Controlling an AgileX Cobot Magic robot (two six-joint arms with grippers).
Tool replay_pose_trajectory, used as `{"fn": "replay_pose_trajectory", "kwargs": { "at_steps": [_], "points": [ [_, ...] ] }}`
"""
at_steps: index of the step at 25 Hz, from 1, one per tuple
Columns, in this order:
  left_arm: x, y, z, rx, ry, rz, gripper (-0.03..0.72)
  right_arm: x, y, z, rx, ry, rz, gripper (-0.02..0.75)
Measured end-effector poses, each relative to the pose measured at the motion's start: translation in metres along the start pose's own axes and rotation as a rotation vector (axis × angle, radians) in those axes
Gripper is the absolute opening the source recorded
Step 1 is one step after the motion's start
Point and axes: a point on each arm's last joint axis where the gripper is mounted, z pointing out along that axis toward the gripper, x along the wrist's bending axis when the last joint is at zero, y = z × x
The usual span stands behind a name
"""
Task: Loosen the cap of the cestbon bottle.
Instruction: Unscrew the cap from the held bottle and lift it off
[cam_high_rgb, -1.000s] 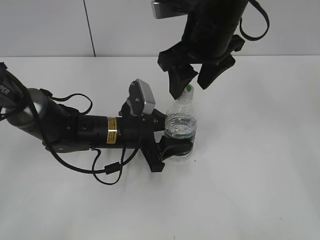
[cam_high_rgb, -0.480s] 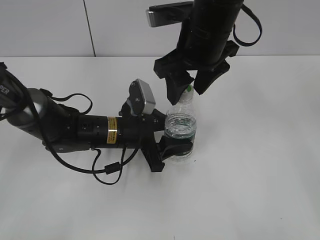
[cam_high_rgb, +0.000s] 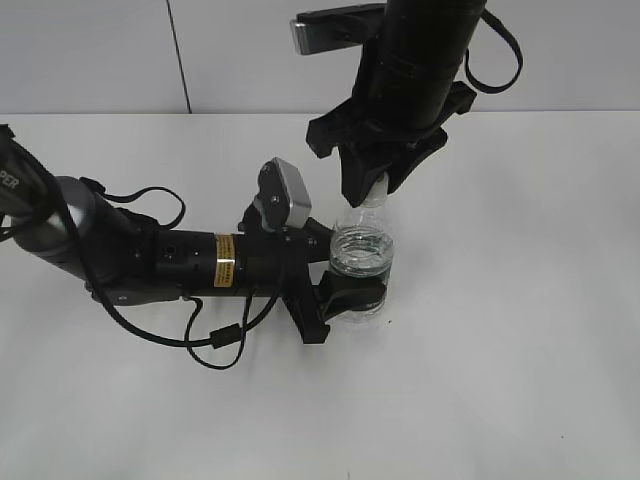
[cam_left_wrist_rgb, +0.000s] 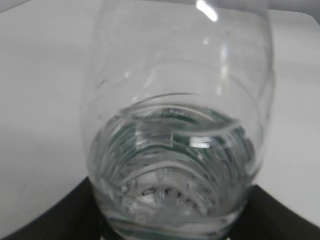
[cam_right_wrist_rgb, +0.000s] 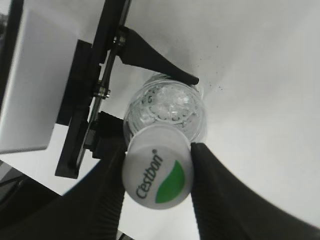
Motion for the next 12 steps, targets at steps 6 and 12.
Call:
{"fn": "replay_pose_trajectory", "kwargs": {
  "at_steps": [6,12],
  "points": [
    [0.0,-0.0001,0.0,0.001,0.0,0.0,0.413,0.0001,0.0,0.0,0.0,0.001,-0.269,0.305],
    [0.0,-0.0001,0.0,0.001,0.0,0.0,0.413,-0.0005,0.0,0.0,0.003,-0.005,-0.752,0.303]
  ]
}}
